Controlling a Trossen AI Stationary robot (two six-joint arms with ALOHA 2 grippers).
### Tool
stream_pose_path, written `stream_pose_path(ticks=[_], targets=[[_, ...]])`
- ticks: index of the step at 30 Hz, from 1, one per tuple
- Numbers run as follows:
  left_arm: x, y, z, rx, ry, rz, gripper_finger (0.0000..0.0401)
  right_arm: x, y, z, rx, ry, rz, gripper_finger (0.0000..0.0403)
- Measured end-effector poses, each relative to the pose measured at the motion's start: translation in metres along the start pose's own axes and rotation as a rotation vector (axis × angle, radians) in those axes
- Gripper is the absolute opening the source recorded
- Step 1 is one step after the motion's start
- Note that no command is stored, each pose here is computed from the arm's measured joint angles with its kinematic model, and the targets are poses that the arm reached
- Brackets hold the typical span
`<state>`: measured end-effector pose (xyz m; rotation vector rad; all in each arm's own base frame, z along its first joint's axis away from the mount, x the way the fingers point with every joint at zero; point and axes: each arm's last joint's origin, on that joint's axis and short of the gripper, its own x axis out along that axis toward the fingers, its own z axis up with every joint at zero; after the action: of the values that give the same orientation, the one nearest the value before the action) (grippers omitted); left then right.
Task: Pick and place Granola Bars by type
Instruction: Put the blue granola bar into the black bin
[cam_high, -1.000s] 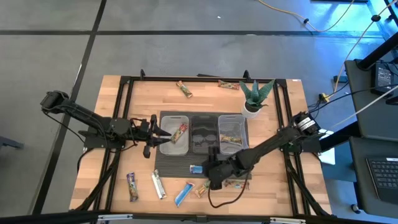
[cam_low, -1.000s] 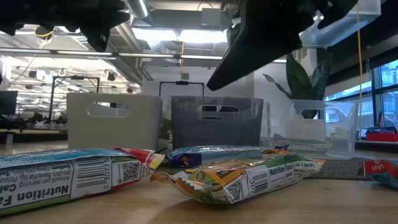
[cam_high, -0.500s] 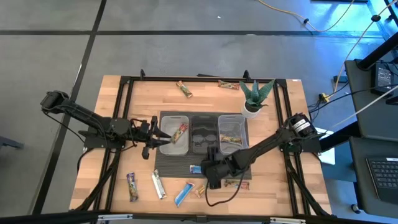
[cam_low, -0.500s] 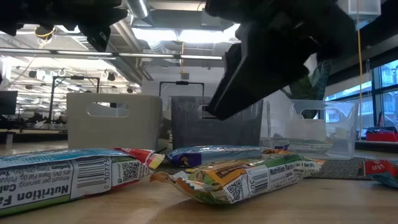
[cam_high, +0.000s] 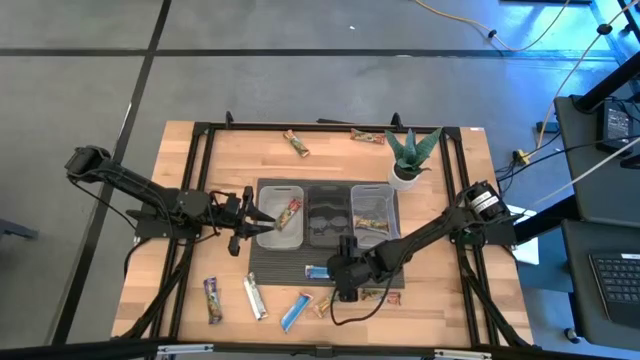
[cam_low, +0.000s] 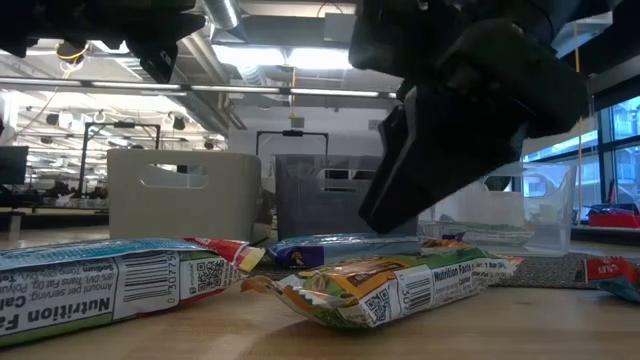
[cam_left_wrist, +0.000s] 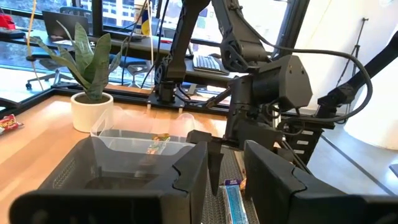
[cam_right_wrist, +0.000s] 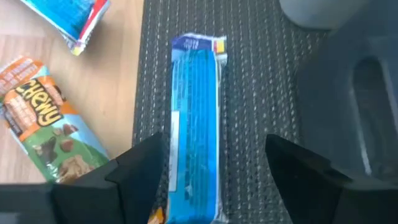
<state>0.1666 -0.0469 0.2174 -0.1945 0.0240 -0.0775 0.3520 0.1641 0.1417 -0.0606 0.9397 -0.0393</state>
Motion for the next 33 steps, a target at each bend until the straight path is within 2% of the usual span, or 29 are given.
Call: stream_pose_path(ticks=[9, 16, 26, 33], targets=[[0.0, 0.0, 0.0, 0.0, 0.0, 0.0, 0.01, 0.005, -0.002, -0.011, 0.008, 0.003, 0.003, 0.0282], [0.0, 0.0, 0.0, 0.003, 0.001, 0.0, 0.01, 0.007, -0.005, -0.011, 0.016, 0.001, 0.017, 0.0281], [0.0, 0.0, -0.001, 0.006, 0.011, 0.002, 0.01, 0.011, -0.01, -0.008, 0.004, 0.005, 0.049, 0.0235], [0.0, 0.0, -0.002, 0.007, 0.025, 0.005, 0.01, 0.012, -0.008, -0.01, -0.072, 0.013, 0.065, 0.0207]])
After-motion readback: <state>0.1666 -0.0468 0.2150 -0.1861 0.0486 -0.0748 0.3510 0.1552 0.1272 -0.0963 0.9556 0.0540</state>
